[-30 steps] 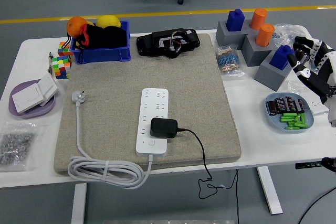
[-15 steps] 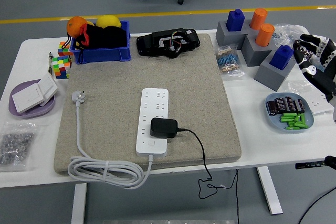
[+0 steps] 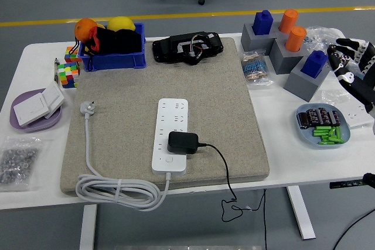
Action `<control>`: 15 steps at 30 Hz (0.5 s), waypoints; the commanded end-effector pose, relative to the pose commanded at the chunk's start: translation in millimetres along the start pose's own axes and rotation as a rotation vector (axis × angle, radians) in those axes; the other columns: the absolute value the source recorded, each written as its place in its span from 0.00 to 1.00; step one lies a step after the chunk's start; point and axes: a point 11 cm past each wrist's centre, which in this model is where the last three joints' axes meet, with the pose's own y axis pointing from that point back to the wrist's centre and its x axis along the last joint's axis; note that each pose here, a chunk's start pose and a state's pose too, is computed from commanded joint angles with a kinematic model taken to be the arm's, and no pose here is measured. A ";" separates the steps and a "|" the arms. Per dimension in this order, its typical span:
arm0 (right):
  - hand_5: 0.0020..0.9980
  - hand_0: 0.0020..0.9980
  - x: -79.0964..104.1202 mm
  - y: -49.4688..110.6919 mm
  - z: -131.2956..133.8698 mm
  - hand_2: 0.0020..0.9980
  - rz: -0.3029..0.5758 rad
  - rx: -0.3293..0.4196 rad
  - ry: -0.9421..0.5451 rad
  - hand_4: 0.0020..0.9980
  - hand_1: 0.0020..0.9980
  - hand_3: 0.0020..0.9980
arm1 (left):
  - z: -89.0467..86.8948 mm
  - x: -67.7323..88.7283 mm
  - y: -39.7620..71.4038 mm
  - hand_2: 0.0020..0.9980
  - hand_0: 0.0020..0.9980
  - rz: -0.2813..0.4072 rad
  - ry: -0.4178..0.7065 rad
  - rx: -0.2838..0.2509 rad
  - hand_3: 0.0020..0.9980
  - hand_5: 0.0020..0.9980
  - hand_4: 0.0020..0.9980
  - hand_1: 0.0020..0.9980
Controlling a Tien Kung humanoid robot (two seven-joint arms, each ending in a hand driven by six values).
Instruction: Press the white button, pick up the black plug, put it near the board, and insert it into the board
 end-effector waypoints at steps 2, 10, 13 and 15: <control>0.44 0.83 -0.2 0.1 0.3 0.72 0.001 0.000 -0.001 0.83 0.71 0.66 | 0.0 0.1 0.0 0.77 0.83 0.000 -0.002 0.000 0.80 0.48 0.60 0.80; 0.44 0.82 -1.2 1.2 2.1 0.71 -0.002 -0.004 -0.008 0.83 0.69 0.66 | -1.3 2.7 -0.1 0.77 0.83 0.005 -0.007 0.004 0.80 0.48 0.60 0.80; 0.44 0.82 -2.0 1.7 3.9 0.71 -0.005 -0.009 -0.014 0.83 0.69 0.66 | -0.6 3.2 0.0 0.77 0.83 0.006 -0.008 0.003 0.80 0.48 0.60 0.80; 0.44 0.82 -2.0 2.0 4.6 0.71 -0.003 -0.011 -0.016 0.83 0.69 0.66 | -0.2 3.0 0.1 0.77 0.83 0.005 -0.011 0.002 0.80 0.49 0.60 0.80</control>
